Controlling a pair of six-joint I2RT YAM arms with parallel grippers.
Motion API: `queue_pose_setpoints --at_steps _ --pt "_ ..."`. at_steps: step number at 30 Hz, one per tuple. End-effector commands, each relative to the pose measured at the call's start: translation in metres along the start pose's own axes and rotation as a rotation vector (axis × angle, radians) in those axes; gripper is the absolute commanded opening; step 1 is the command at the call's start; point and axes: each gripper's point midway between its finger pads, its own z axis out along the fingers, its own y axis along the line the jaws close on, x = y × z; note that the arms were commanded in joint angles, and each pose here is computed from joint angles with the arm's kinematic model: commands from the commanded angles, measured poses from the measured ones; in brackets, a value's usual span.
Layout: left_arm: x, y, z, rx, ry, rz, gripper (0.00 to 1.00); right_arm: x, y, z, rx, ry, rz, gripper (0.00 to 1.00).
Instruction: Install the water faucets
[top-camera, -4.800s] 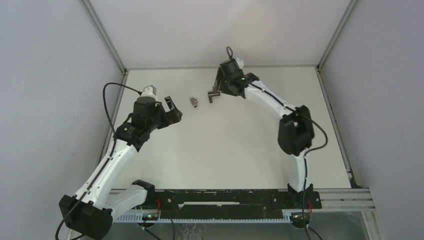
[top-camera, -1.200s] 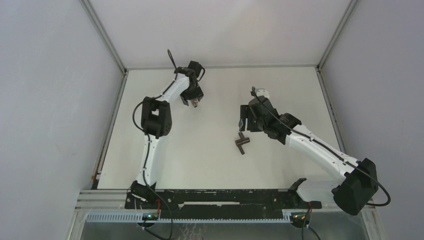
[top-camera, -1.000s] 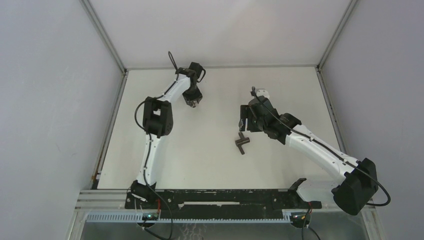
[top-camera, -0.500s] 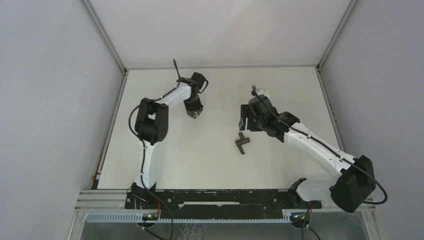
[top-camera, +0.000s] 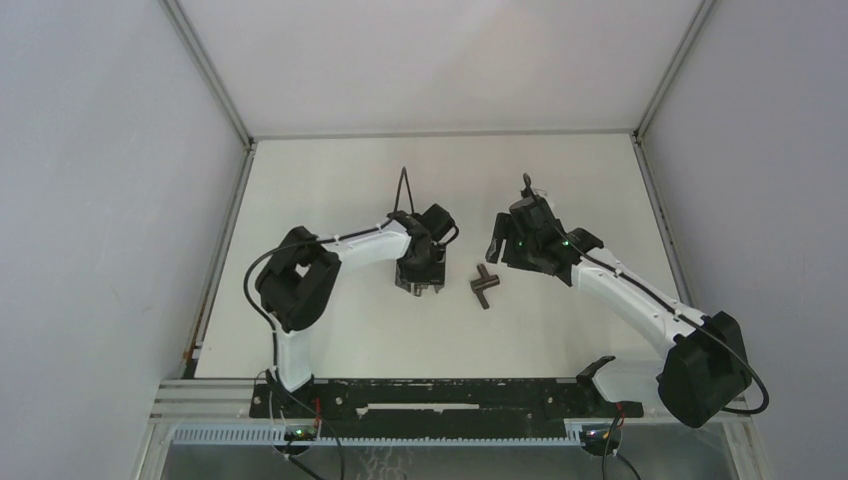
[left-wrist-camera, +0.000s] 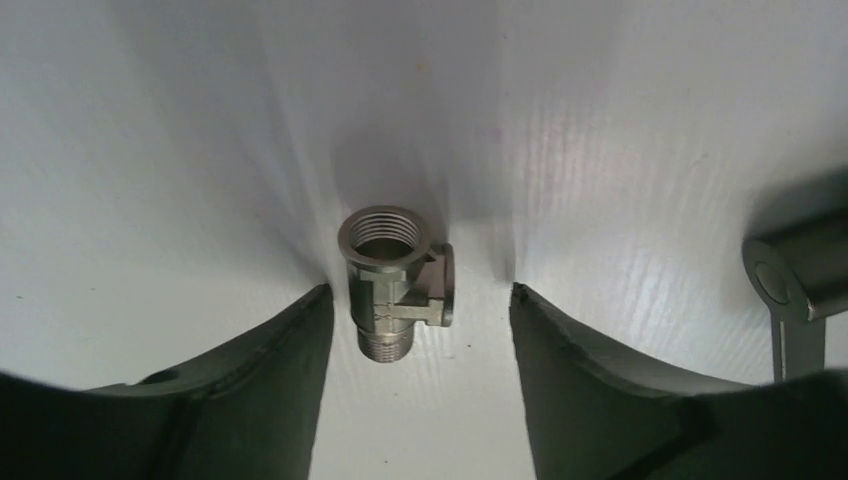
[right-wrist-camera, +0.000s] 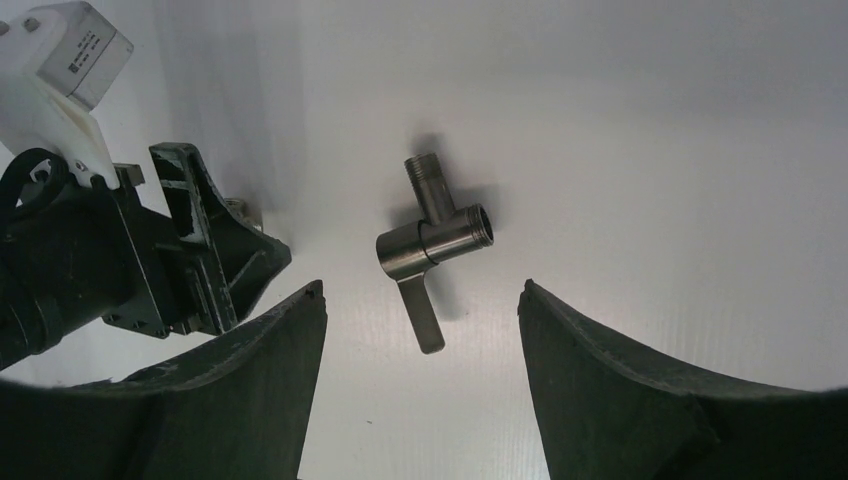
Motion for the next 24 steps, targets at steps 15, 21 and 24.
queue_pose_setpoints --at_steps 15,21,24 --pt "-0.033 0.103 -0.156 0.175 -0.37 -0.205 0.77 0.012 0.06 0.002 0.008 -0.011 0.05 0.75" --pt "-0.018 0.153 -0.167 0.131 -0.448 -0.365 0.77 0.042 0.115 0.022 0.052 0.085 -0.018 0.75" --pt "-0.011 0.157 -0.168 0.14 -0.467 -0.385 0.77 0.05 0.14 0.035 0.082 0.104 -0.046 0.73"
